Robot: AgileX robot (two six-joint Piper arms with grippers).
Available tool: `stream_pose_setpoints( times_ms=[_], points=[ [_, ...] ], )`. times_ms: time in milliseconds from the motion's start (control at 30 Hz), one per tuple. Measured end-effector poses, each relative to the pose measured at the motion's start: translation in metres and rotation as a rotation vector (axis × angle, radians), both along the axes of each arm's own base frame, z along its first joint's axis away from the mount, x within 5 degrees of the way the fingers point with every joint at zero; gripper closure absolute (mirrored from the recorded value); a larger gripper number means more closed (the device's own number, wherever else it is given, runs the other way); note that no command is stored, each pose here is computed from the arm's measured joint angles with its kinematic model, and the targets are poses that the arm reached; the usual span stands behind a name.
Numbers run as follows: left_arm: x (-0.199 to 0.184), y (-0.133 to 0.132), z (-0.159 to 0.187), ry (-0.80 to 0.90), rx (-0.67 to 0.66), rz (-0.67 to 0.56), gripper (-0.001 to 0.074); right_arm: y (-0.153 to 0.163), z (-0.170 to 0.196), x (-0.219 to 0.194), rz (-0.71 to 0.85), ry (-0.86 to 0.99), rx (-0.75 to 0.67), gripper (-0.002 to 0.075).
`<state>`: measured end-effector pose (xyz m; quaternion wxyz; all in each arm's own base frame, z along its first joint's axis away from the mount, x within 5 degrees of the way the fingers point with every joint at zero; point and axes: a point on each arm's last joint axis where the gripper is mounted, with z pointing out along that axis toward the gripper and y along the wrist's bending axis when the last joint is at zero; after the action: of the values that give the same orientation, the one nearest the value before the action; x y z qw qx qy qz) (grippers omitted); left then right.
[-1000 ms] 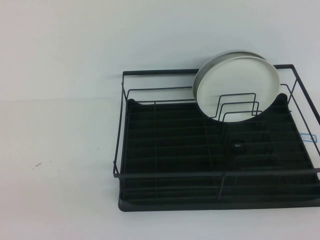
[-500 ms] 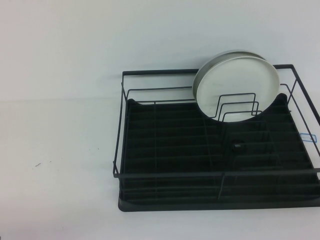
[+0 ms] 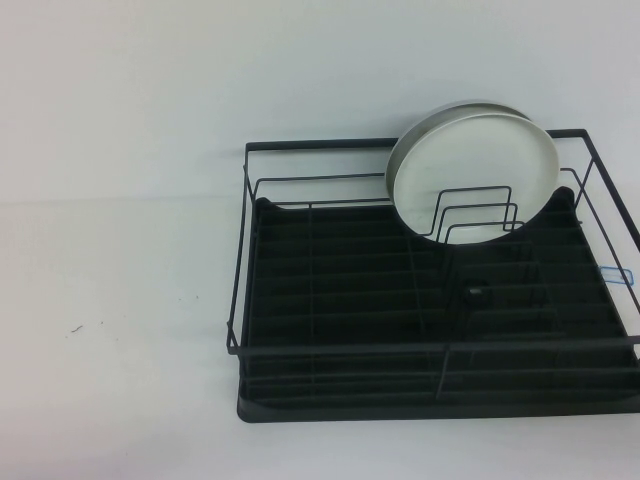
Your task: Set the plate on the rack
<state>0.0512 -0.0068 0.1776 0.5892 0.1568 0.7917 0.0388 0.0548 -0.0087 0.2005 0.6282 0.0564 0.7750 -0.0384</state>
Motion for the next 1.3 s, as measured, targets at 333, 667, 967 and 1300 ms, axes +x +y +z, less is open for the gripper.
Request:
stream_pose_setpoints(
  times_ms=[333,667,967,1300],
  points=[
    [0.000,0.006,-0.001,0.006,0.003,0.124,0.0735,0.003,-0.030,-0.002,0.065,0.104,-0.059,0.0708],
    [0.000,0.011,-0.001,0.007,0.007,0.214,0.0735,0.004,-0.038,-0.005,0.082,0.195,-0.074,0.0708],
    [0.000,0.012,0.000,0.004,0.007,0.224,0.0735,0.004,-0.038,-0.005,0.086,0.198,-0.082,0.0708],
    [0.000,0.010,-0.001,0.005,0.007,0.195,0.0735,0.004,-0.038,-0.005,0.086,0.198,-0.083,0.0708]
  ],
)
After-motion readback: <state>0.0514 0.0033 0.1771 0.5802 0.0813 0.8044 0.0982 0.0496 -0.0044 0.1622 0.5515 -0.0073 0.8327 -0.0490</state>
